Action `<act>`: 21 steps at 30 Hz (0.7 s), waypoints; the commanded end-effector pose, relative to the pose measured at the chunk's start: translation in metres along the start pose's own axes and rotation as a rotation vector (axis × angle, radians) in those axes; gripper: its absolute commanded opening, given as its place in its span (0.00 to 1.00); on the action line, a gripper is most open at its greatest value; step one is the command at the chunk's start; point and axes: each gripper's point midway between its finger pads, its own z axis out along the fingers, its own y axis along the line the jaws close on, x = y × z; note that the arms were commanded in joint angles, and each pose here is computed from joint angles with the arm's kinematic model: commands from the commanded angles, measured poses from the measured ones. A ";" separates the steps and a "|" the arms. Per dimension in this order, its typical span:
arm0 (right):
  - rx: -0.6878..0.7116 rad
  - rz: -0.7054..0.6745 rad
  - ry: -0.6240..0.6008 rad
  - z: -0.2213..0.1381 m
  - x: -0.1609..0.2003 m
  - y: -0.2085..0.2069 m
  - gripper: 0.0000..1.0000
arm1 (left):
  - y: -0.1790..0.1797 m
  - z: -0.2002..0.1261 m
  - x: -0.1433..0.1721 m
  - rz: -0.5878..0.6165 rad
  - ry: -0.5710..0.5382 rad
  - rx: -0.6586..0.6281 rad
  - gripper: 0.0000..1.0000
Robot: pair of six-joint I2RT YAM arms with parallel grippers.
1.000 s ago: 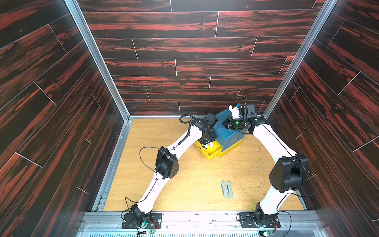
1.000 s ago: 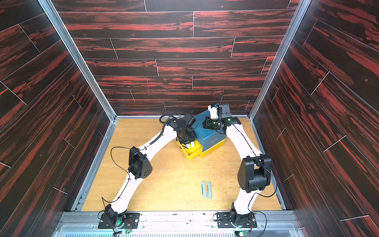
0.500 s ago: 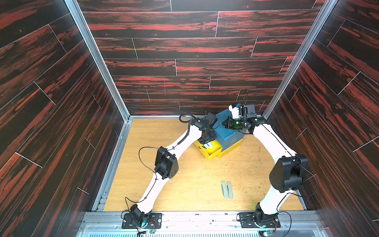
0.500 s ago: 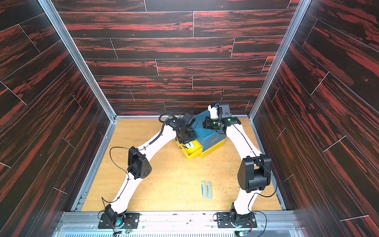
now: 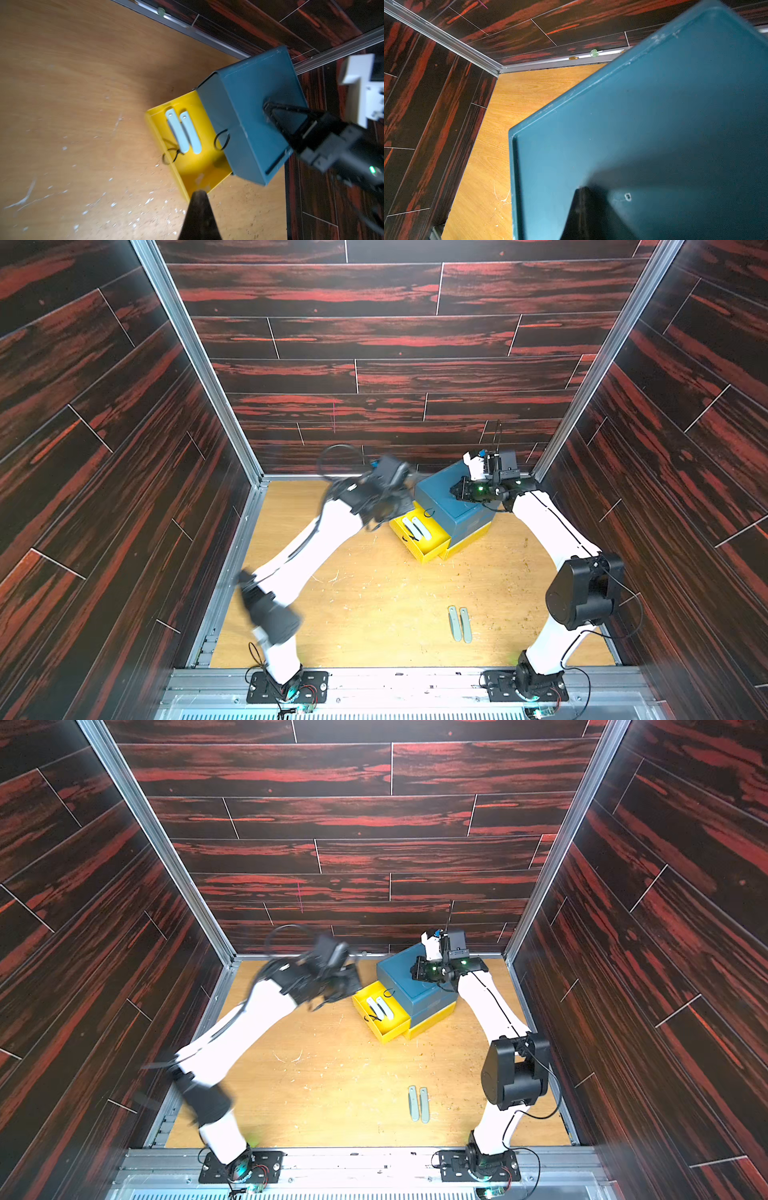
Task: Place the fruit knives into the drawer by color
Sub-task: Close the drawer in the storage box.
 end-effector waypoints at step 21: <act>0.364 0.112 0.333 0.011 0.107 -0.083 0.00 | 0.046 0.100 0.084 -0.169 0.206 0.026 0.00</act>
